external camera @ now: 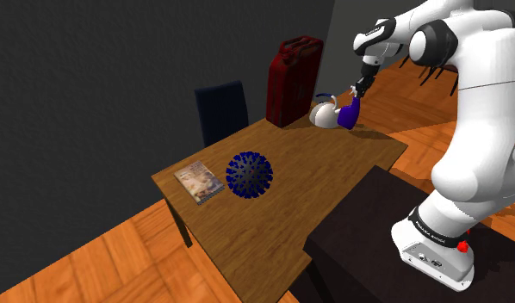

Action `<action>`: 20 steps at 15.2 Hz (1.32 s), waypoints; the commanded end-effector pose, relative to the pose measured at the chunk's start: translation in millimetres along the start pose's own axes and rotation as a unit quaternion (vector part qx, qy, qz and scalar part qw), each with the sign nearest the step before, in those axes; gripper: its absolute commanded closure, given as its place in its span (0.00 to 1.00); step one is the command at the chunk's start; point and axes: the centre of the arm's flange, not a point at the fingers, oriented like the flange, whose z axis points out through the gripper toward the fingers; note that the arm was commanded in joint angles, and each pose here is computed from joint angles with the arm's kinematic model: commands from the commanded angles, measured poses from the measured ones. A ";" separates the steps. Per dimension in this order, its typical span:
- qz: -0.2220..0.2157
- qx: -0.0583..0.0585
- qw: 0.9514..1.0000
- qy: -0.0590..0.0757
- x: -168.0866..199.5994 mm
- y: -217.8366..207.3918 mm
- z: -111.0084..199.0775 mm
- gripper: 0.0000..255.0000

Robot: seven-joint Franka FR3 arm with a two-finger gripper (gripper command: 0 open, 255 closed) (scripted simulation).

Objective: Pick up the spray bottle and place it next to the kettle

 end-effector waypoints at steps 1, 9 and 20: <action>0.000 0.000 1.000 0.000 -0.3 0.5 9.9 1.00; 0.000 0.000 1.000 0.000 0.3 1.2 38.6 1.00; 0.000 0.000 1.000 0.000 0.3 1.1 38.7 0.00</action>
